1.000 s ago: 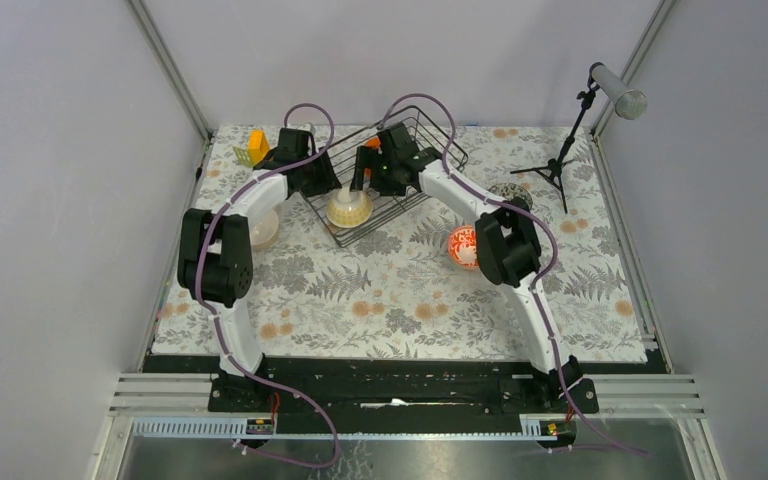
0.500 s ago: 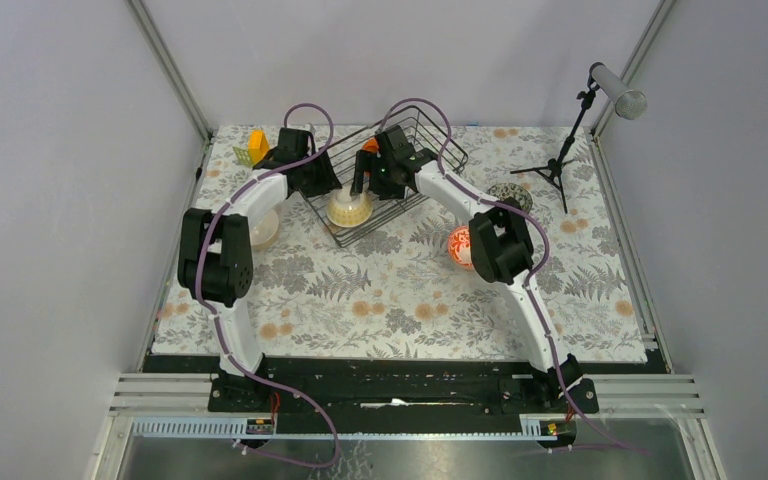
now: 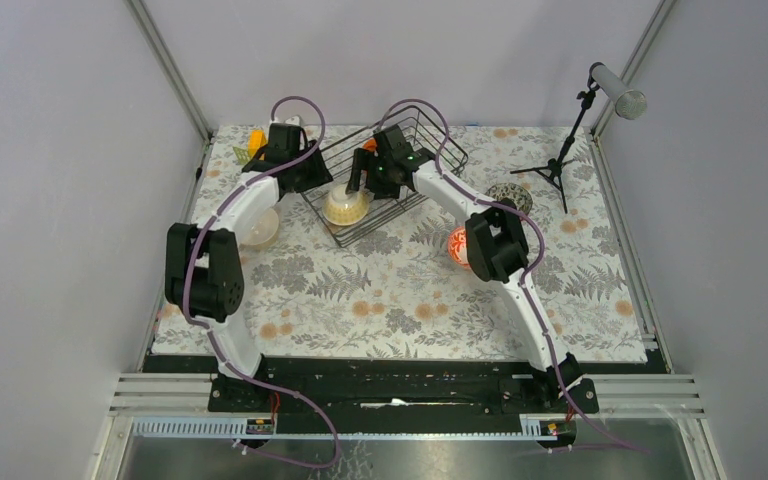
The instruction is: Unload the bowls from the dish rack
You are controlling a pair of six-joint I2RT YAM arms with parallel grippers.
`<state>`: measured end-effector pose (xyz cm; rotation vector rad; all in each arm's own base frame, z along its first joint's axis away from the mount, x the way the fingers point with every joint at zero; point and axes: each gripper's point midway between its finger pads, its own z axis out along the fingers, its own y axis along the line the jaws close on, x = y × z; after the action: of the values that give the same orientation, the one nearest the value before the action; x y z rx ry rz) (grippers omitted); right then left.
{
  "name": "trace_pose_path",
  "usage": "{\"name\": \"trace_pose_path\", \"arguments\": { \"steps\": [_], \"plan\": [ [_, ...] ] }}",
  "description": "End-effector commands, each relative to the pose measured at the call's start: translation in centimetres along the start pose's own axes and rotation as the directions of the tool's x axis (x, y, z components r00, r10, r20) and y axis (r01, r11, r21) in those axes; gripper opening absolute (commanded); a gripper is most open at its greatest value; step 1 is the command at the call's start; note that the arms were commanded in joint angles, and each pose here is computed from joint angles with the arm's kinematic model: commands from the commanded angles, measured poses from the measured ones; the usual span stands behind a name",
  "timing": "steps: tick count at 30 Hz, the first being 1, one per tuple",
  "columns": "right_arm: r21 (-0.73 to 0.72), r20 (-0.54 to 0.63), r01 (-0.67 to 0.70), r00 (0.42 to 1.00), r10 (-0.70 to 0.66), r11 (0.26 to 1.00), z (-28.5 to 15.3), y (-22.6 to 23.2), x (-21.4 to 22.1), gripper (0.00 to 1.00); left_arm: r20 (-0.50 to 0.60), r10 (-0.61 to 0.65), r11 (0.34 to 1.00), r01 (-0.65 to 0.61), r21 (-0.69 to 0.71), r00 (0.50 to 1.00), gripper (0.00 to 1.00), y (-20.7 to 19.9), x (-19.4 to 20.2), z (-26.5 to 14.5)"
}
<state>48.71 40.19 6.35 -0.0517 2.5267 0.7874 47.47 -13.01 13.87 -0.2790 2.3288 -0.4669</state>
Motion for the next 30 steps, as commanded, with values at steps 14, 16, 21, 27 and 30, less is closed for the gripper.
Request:
{"name": "trace_pose_path", "arguments": {
  "steps": [14,16,21,27,30],
  "plan": [
    [-0.008,-0.064,-0.102,0.993,0.102,0.995,1.6,-1.4,1.4,0.99,0.183,0.000,0.994,0.020,-0.104,0.983,0.74,1.6,-3.8,-4.1],
    [-0.015,-0.074,-0.121,0.990,0.120,0.992,1.7,-1.5,1.7,0.97,0.179,-0.001,0.995,0.019,-0.102,0.984,0.75,1.6,-3.6,-4.2],
    [-0.018,-0.083,-0.146,0.986,0.144,0.989,1.9,-1.6,2.0,0.93,0.168,-0.011,0.994,0.029,-0.106,0.986,0.75,2.1,-2.8,-4.2],
    [-0.021,-0.091,-0.198,0.977,0.195,0.980,2.6,-1.9,2.6,0.99,0.156,-0.017,0.995,0.032,-0.096,0.988,0.75,2.1,-2.5,-4.3],
    [-0.029,-0.106,-0.223,0.970,0.219,0.974,3.1,-1.9,3.0,0.99,0.138,-0.018,0.995,0.032,-0.096,0.990,0.75,2.1,-2.0,-4.2]
  ]
}}
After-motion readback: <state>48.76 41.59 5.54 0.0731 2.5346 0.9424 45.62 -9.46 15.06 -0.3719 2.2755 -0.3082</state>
